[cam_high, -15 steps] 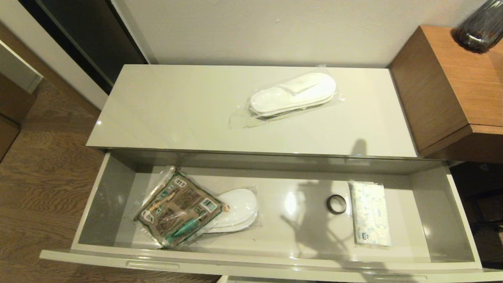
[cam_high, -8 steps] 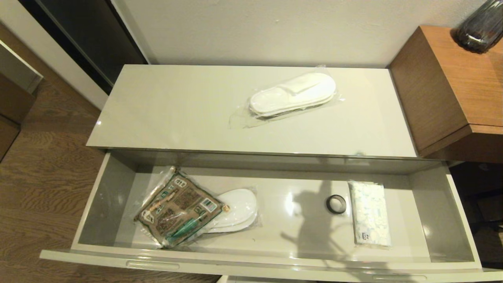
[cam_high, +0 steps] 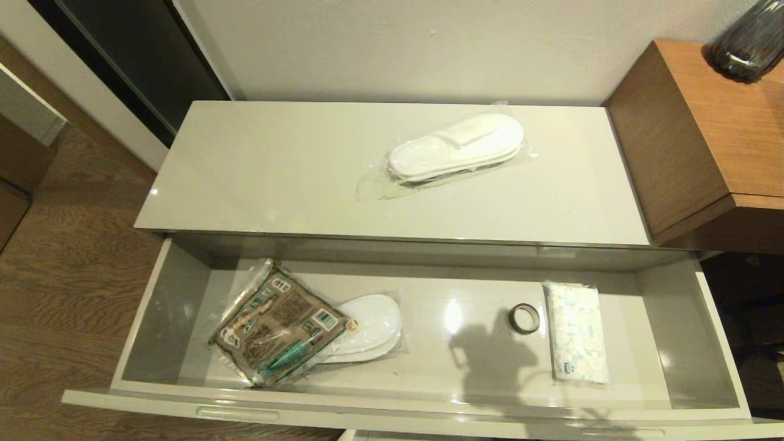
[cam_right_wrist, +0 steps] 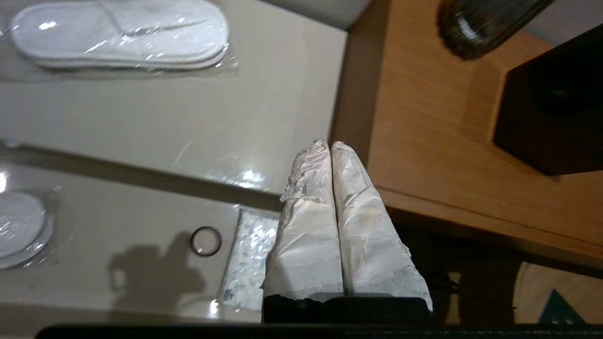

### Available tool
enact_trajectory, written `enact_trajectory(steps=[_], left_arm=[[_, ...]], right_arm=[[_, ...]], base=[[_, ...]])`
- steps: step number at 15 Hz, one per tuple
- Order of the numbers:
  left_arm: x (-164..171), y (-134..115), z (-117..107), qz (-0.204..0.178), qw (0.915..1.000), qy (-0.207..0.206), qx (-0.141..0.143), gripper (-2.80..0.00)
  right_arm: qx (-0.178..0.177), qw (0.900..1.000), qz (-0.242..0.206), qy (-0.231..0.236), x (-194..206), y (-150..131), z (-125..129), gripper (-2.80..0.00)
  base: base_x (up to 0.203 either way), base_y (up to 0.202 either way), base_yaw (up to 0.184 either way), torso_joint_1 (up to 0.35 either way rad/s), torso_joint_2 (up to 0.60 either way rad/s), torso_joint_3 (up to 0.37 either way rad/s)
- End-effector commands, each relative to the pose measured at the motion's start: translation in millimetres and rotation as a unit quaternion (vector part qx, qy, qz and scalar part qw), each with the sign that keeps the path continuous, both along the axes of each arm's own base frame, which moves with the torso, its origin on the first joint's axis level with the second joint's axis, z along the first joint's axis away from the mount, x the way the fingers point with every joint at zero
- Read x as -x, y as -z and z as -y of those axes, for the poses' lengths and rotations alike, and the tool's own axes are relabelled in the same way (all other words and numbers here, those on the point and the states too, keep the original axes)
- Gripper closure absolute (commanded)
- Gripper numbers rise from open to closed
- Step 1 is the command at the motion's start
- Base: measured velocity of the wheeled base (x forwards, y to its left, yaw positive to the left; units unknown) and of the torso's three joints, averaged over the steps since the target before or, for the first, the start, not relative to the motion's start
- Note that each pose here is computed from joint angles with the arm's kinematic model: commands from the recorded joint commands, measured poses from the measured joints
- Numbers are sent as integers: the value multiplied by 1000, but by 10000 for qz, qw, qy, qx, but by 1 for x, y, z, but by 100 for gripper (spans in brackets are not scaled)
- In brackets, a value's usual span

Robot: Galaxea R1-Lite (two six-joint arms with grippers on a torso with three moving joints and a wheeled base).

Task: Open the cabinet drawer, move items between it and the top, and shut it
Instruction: Pick up the disposable slippers on the table

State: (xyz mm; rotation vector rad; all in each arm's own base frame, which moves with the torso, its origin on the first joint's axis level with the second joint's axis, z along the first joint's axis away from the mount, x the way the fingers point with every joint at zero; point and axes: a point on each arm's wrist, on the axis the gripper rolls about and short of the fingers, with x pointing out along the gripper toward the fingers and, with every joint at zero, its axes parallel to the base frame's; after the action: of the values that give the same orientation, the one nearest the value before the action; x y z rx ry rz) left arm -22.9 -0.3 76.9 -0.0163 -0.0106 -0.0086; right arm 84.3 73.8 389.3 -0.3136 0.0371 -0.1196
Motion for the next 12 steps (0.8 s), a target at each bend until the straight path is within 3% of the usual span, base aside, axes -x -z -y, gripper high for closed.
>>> enact_trajectory(steps=[1,8,11,12], left_arm=[[0,0,0,-7,10000,0,2,0],[0,0,0,-7,10000,-4,2,0],[0,0,0,-7,10000,-3,2,0],[0,0,0,-7,10000,-4,2,0]], right_arm=[[-215,9995,-73,-225,12,19,7,0],[-525,9981,-95,-299,13,22,6,0],[-48,9990,-433,79,15,39,13,0],[-78,9990,-396,214,15,37,14,0]], base=[[0,0,0,0,0,0],[0,0,0,0,0,0],[0,0,0,0,0,0],[0,0,0,0,0,0]])
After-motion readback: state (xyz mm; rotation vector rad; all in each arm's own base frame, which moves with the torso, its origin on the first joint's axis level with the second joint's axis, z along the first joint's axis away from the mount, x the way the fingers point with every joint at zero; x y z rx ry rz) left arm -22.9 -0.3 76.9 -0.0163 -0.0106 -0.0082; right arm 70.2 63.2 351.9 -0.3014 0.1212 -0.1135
